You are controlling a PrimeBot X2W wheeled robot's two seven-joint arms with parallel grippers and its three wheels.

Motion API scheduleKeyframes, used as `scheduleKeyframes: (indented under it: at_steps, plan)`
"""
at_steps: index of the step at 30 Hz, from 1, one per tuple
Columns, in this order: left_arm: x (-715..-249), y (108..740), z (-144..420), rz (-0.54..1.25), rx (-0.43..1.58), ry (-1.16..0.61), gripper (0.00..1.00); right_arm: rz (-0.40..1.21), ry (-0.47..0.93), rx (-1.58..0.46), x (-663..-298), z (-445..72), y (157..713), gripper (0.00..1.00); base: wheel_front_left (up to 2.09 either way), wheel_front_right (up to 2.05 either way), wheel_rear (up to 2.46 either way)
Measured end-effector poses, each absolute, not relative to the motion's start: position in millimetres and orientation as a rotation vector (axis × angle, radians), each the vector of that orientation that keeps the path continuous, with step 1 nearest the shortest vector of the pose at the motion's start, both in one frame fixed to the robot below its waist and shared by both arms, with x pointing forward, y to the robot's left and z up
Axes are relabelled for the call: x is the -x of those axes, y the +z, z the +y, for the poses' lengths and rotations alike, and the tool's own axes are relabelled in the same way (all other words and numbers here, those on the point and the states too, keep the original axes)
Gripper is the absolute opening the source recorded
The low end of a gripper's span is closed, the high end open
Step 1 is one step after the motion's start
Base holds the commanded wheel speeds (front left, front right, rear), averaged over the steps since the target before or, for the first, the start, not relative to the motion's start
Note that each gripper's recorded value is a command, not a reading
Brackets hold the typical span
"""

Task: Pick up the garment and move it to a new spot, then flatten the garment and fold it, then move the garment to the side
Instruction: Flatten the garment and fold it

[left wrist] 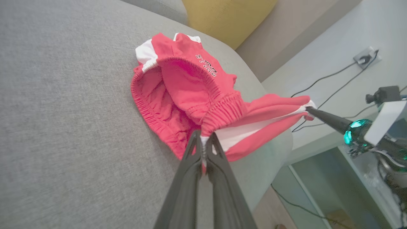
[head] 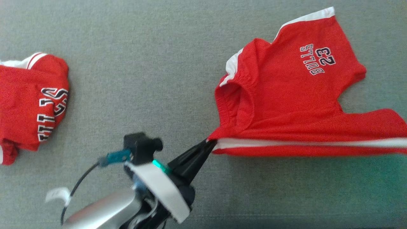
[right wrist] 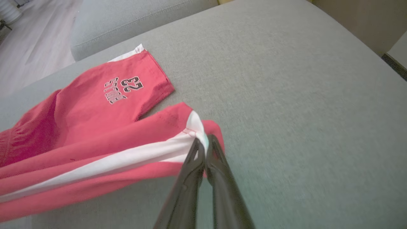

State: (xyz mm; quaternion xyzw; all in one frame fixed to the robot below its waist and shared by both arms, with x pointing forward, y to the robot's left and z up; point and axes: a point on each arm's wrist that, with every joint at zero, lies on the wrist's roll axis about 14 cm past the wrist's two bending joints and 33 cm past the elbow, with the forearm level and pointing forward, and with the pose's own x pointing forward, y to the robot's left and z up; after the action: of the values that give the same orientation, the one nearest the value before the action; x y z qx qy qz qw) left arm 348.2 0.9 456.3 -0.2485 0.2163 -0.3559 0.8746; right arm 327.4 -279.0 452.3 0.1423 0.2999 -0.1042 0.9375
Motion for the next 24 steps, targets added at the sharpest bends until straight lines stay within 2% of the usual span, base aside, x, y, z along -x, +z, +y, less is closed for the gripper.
scheduleKeyframes:
  at_steps: [2,11,17,24]
  plan:
    - [-355.1,457.2,-5.0,0.468,0.560,-0.742,0.00,0.616,-0.194,-0.294,-347.0,-274.7,447.7,0.00,0.00,0.00,0.00]
    - [-422.4,467.4,-11.1,0.468,0.760,-0.651,0.00,0.676,-0.092,-0.172,-453.3,-268.6,442.8,0.00,0.00,0.00,0.00]
    - [-465.3,444.7,10.9,0.480,0.754,-0.519,0.00,0.761,-0.021,-0.121,-512.9,-245.5,423.9,0.00,0.00,0.00,0.00]
    - [-478.3,423.4,15.2,0.519,0.753,-0.482,0.00,0.845,0.036,0.015,-558.5,-227.7,397.7,0.00,0.00,0.00,0.00]
